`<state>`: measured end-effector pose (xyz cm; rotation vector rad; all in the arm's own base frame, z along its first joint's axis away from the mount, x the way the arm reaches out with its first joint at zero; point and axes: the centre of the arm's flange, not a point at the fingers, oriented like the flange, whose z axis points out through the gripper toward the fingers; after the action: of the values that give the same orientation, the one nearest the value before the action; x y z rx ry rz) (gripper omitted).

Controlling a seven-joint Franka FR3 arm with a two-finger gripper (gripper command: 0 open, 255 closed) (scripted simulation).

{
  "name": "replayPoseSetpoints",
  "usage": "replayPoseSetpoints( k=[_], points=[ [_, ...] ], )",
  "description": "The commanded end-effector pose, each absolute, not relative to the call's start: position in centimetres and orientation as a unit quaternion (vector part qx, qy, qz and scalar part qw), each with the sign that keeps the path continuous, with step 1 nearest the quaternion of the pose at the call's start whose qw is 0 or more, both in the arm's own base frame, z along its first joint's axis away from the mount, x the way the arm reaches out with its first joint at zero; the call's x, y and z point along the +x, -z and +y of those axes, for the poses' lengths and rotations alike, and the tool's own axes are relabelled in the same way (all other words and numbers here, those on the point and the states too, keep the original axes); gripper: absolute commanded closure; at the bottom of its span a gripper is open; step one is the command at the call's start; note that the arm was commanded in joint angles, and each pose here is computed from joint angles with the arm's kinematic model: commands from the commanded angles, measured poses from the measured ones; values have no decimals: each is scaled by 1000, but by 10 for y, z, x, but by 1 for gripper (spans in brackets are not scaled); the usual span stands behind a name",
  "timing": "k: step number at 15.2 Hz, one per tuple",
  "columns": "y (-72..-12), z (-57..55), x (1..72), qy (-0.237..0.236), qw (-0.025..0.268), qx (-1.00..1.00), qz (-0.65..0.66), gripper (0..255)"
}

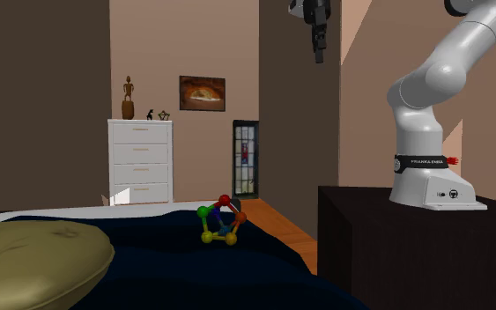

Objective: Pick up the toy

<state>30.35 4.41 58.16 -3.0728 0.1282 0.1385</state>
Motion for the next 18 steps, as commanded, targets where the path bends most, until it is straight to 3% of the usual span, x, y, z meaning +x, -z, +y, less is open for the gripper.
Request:
replayPoseSetpoints(
  k=[1, 18],
  points=[
    [-582, 44, 304, -45, 31, -998, 42, 0],
    [-380, 26, 387, -1, 49, -999, 18, 0]
  ],
)
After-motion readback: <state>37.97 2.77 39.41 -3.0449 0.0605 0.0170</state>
